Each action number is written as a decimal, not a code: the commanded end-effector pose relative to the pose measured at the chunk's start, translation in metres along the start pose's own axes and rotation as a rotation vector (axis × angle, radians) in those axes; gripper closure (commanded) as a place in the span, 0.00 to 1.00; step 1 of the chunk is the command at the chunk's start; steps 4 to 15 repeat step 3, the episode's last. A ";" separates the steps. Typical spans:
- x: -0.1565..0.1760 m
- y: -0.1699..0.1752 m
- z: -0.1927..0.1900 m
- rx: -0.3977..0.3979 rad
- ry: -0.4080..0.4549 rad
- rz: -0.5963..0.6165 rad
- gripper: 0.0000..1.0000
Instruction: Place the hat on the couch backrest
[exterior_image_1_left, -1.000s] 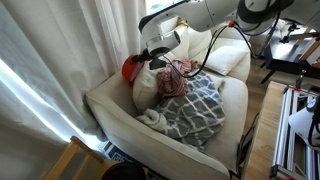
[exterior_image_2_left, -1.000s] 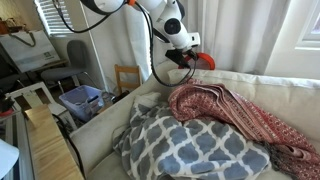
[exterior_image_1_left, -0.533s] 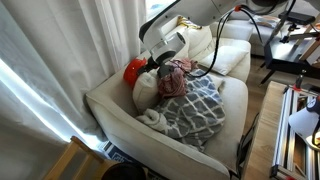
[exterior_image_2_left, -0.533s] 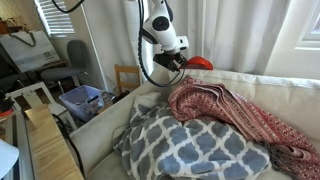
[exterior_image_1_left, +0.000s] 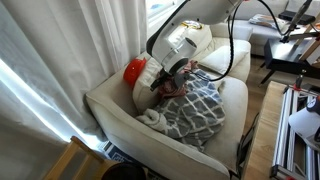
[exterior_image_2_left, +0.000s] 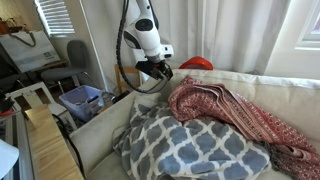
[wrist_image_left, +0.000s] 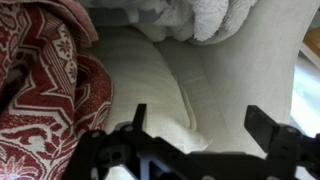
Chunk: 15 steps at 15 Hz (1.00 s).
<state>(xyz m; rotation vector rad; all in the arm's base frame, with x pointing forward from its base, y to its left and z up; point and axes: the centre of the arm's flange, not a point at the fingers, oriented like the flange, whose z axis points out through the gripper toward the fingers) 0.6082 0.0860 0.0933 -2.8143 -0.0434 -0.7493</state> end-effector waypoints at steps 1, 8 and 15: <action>0.003 0.000 -0.001 0.000 0.007 0.001 0.00; 0.008 0.001 -0.001 0.000 0.018 0.003 0.00; 0.008 0.001 -0.001 0.000 0.018 0.003 0.00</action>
